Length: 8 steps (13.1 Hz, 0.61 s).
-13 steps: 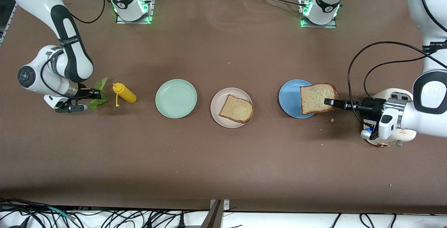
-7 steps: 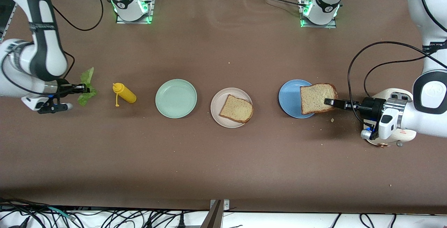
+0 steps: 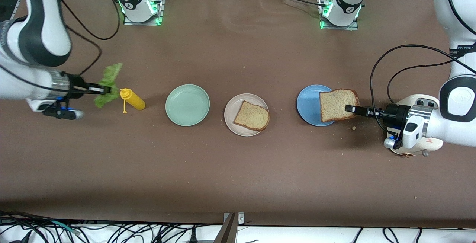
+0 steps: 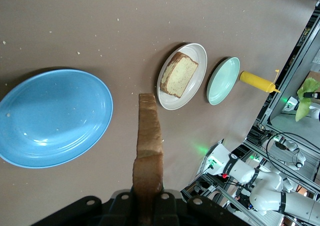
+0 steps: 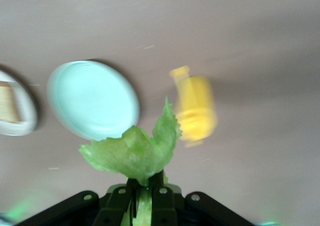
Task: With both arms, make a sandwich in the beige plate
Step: 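Lift the lettuce and carry it to the beige plate with the right gripper, then lay the lettuce on the bread and open the right gripper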
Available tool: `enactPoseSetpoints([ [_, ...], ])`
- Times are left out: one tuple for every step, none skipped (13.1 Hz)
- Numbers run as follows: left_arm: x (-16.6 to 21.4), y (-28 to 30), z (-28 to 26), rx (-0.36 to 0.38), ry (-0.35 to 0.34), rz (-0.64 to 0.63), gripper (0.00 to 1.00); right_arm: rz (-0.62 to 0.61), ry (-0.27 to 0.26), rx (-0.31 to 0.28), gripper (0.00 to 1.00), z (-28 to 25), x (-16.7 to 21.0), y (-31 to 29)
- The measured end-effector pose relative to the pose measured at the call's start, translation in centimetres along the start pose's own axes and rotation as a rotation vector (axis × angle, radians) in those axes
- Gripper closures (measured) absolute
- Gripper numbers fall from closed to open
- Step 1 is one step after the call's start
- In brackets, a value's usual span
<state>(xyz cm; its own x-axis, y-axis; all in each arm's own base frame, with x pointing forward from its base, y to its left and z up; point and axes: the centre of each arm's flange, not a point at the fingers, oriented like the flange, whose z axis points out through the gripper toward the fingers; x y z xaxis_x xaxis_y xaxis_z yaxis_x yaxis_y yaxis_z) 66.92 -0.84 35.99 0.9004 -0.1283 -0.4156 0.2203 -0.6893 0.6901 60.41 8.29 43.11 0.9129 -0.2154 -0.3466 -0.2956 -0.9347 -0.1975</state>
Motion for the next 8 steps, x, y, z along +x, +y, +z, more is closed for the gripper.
enactPoseSetpoints([
  [0.0, 0.0, 0.0, 0.0, 0.0, 0.0, 0.91, 0.057, 0.026, 0.045, 0.87, 0.4, -0.8, -3.3],
  [0.0, -0.1, 0.0, 0.0, -0.001, -0.001, 0.91, 0.109, 0.056, 0.077, 0.87, 0.9, -1.4, -6.2],
  [0.1, -0.1, 0.1, -0.001, -0.002, -0.002, 0.91, 0.165, 0.082, 0.105, 0.87, 1.6, -2.1, -9.0],
  [0.1, -0.2, 0.1, -0.001, -0.003, -0.003, 0.91, 0.219, 0.103, 0.132, 0.87, 2.6, -2.7, -11.7],
  [0.1, -0.2, 0.2, -0.001, -0.003, -0.003, 0.91, 0.274, 0.119, 0.159, 0.87, 4.0, -3.3, -14.3],
  [0.1, -0.2, 0.2, -0.001, -0.003, -0.003, 0.91, 0.332, 0.133, 0.189, 0.87, 5.8, -3.8, -16.8],
  [0.2, -0.3, 0.2, -0.001, -0.004, -0.004, 0.91, 0.391, 0.145, 0.228, 0.87, 8.2, -4.3, -19.6],
  [0.2, -0.3, 0.2, -0.001, -0.004, -0.004, 0.91, 0.45, 0.149, 0.268, 0.87, 11.0, -4.9, -22.3],
])
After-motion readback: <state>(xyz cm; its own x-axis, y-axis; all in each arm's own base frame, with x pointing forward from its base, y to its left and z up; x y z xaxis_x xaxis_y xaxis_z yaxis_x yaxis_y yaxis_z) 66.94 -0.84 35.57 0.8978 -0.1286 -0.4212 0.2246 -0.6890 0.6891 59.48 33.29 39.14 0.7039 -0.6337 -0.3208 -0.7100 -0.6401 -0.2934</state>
